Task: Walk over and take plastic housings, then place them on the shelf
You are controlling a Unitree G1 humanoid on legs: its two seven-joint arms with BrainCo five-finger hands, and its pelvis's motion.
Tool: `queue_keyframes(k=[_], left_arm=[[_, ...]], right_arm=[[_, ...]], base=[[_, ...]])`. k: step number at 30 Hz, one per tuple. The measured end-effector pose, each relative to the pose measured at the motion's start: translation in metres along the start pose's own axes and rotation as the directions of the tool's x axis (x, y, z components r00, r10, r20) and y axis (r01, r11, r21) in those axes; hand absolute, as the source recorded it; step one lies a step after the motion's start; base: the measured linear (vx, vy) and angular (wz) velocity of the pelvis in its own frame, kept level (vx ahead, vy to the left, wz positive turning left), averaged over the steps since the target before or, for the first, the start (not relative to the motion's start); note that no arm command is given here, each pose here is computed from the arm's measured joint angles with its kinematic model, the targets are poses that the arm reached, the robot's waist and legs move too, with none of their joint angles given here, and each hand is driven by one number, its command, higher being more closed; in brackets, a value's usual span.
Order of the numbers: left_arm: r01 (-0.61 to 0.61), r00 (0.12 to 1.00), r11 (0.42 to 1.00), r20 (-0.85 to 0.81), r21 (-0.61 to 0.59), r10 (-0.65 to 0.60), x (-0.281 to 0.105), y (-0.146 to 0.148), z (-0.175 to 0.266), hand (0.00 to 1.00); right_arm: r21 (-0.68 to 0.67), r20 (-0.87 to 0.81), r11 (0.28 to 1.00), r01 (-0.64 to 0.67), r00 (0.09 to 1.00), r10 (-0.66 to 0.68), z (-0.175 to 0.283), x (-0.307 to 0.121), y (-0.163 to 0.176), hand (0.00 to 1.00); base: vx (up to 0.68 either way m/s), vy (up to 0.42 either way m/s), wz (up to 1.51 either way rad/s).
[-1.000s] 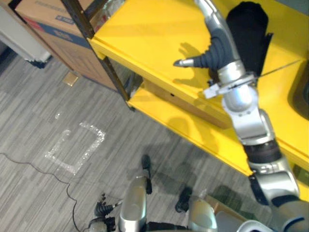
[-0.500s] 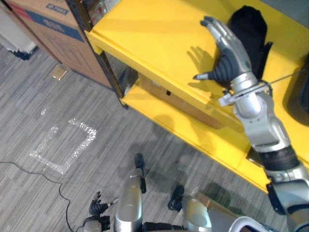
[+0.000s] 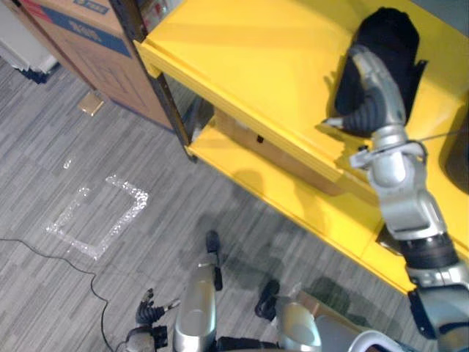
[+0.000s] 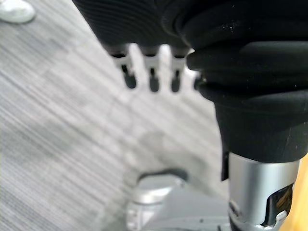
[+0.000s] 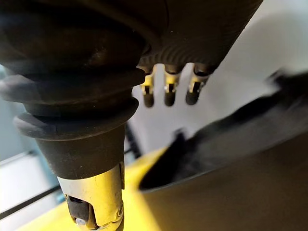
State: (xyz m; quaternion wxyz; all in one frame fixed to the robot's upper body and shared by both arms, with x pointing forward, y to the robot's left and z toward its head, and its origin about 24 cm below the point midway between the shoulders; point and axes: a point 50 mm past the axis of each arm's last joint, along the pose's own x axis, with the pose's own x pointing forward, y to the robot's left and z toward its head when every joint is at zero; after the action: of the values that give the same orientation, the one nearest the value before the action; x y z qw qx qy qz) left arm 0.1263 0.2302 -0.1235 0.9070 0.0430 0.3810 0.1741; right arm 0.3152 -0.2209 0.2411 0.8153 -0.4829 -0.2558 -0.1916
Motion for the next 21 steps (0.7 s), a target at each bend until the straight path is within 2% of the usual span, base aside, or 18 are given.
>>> queue_keyframes(k=[3, 8, 19, 20, 21], left_arm=[[-0.001, 1.0, 1.0, -0.006, 0.001, 0.001, 0.0, 0.0, 0.0, 0.0], [0.001, 1.0, 1.0, 0.001, -0.001, -0.001, 0.0, -0.001, 0.003, 0.0], [0.002, 0.999, 1.0, 0.035, 0.018, -0.002, 0.001, 0.0, 0.008, 0.0], [0.003, 0.999, 1.0, 0.041, 0.021, -0.004, 0.001, 0.0, 0.009, 0.0], [0.003, 0.999, 1.0, 0.042, 0.023, -0.004, 0.001, 0.0, 0.01, 0.0]], right_arm=[[0.017, -0.049, 0.998, 0.062, 0.997, -0.061, -0.009, -0.007, -0.002, 0.0], [0.045, -0.065, 0.995, 0.085, 0.995, -0.082, -0.013, -0.013, -0.003, 0.0], [0.175, 0.067, 0.975, -0.14, 0.989, 0.13, 0.005, -0.018, 0.016, 0.0], [0.174, 0.094, 0.968, -0.178, 0.982, 0.164, 0.009, -0.02, 0.02, 1.0], [0.174, 0.102, 0.965, -0.197, 0.978, 0.182, 0.01, -0.02, 0.023, 1.0]], base=[[0.0, 0.0, 0.0], [0.0, -0.005, -0.02], [-0.01, 0.003, -0.07], [-0.02, -0.004, -0.11], [-0.01, -0.006, -0.13]])
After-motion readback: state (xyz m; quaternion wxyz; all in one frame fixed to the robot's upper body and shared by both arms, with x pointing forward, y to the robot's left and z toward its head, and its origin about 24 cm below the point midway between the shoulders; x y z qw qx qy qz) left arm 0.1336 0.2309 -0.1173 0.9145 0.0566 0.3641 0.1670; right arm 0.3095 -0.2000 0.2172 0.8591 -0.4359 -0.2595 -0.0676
